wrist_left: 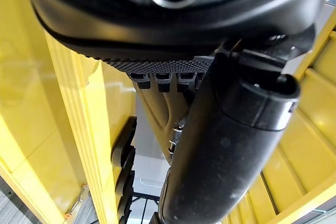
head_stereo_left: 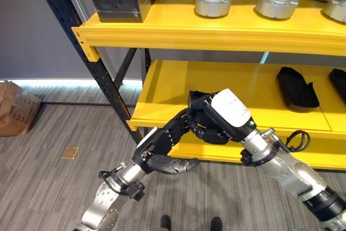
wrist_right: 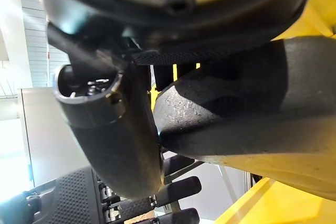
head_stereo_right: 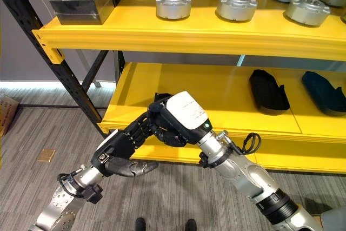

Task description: Move parts from the plastic box to the shelf.

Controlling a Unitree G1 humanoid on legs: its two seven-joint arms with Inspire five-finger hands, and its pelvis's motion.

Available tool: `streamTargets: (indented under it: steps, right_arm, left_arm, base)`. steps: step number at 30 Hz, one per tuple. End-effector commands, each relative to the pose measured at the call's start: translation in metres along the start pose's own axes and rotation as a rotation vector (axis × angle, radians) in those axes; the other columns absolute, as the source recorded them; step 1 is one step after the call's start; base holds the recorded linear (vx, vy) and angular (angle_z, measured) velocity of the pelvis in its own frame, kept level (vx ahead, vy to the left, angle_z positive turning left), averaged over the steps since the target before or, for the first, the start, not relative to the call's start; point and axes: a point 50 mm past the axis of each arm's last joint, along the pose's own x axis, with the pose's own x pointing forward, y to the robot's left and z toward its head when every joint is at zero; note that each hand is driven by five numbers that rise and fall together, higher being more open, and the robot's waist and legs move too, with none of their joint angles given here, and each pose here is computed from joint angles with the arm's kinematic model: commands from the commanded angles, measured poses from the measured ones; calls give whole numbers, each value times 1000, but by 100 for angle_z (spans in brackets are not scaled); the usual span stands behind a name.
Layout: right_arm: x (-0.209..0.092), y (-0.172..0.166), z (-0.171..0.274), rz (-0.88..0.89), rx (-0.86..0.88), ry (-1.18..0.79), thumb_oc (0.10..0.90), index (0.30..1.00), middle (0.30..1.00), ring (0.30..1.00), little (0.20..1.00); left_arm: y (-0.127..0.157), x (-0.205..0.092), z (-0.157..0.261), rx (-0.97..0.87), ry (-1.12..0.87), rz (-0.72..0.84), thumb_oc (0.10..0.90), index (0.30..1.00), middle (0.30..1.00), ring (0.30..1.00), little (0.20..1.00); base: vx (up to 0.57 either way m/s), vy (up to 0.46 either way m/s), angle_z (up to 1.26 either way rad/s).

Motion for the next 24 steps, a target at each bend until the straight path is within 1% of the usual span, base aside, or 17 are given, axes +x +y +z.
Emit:
streamTargets:
  steps: [1,11,16,20,24]
  right_arm:
    - [26,-44,37,-209,-27,-281,400,300,300,300,300]
    - [21,-41,28,-105,-116,-255,400,300,300,300,300]
    - [14,-41,15,-131,-137,-197,400,300,300,300,300]
    - [11,-41,13,-135,-142,-188,400,300,300,300,300]
    - [22,-41,11,-156,-163,-187,400,300,300,300,300]
  left_arm:
    - [-14,29,37,1,-250,-113,900,1000,1000,1000,1000]
    - [-18,25,42,-22,-306,-128,900,1000,1000,1000,1000]
    - [-15,24,39,16,-282,-147,900,1000,1000,1000,1000]
    - [-11,22,43,10,-295,-135,900,1000,1000,1000,1000]
    - [-12,23,43,25,-295,-138,900,1000,1000,1000,1000]
  base:
    - [1,79,-2]
    - [-7,184,-5]
    - [-73,211,5]
    - [5,15,5]
    - [120,-175,6]
